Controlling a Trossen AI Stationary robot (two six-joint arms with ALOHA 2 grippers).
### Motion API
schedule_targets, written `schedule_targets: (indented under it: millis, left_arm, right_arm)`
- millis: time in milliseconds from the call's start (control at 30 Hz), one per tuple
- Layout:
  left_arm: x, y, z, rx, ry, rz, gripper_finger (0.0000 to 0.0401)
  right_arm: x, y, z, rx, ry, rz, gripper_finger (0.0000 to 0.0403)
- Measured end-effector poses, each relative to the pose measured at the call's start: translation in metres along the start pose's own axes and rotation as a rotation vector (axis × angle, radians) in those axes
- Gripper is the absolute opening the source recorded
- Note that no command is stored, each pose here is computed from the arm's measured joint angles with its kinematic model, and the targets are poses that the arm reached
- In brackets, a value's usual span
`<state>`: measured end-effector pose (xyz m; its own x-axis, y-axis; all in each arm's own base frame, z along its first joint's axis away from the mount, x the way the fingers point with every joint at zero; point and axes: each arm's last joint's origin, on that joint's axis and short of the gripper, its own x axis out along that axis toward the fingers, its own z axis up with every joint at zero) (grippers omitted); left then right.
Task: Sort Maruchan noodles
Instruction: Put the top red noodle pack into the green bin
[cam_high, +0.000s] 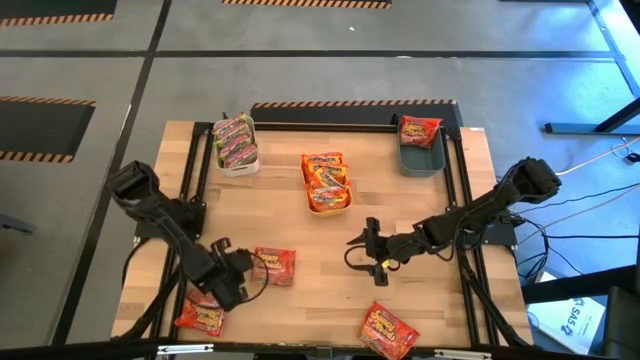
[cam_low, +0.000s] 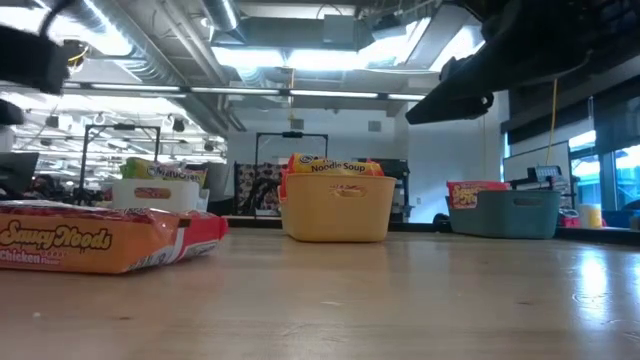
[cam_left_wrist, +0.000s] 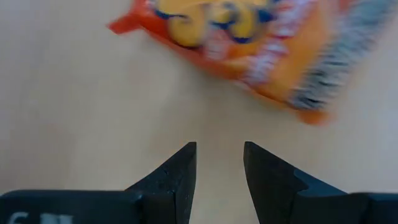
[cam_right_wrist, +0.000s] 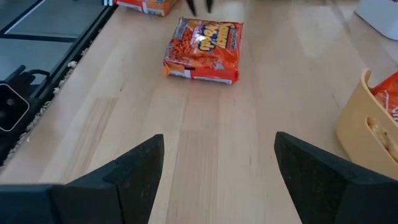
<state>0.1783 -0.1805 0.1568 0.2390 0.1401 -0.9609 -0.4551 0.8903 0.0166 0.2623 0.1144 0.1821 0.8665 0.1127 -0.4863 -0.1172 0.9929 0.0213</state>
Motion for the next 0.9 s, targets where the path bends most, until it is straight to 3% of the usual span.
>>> schedule_targets:
  millis: [200, 400, 500, 733, 900]
  left_arm:
    - [0.015, 0.009, 0.018, 0.203, -0.173, 0.056, 0.0128]
    - [0.031, 0.004, 0.054, 0.340, -0.399, -0.085, 0.0127]
    - [0.041, 0.007, 0.070, 0.337, -0.474, -0.142, 0.0127]
    - [0.067, 0.014, 0.104, 0.289, -0.564, -0.132, 0.0127]
    - [0.075, 0.009, 0.128, 0.329, -0.678, -0.200, 0.0128]
  right_arm:
    - [0.000, 0.000, 0.000, -0.003, -0.004, -0.006, 0.0289]
    - [0.000, 0.000, 0.001, -0.024, -0.012, -0.007, 0.0289]
    - [0.000, 0.000, 0.001, -0.025, -0.009, -0.007, 0.0289]
    - [0.000, 0.000, 0.000, -0.024, 0.000, 0.006, 0.0289]
    - [0.000, -0.001, -0.002, 0.002, 0.018, -0.011, 0.0289]
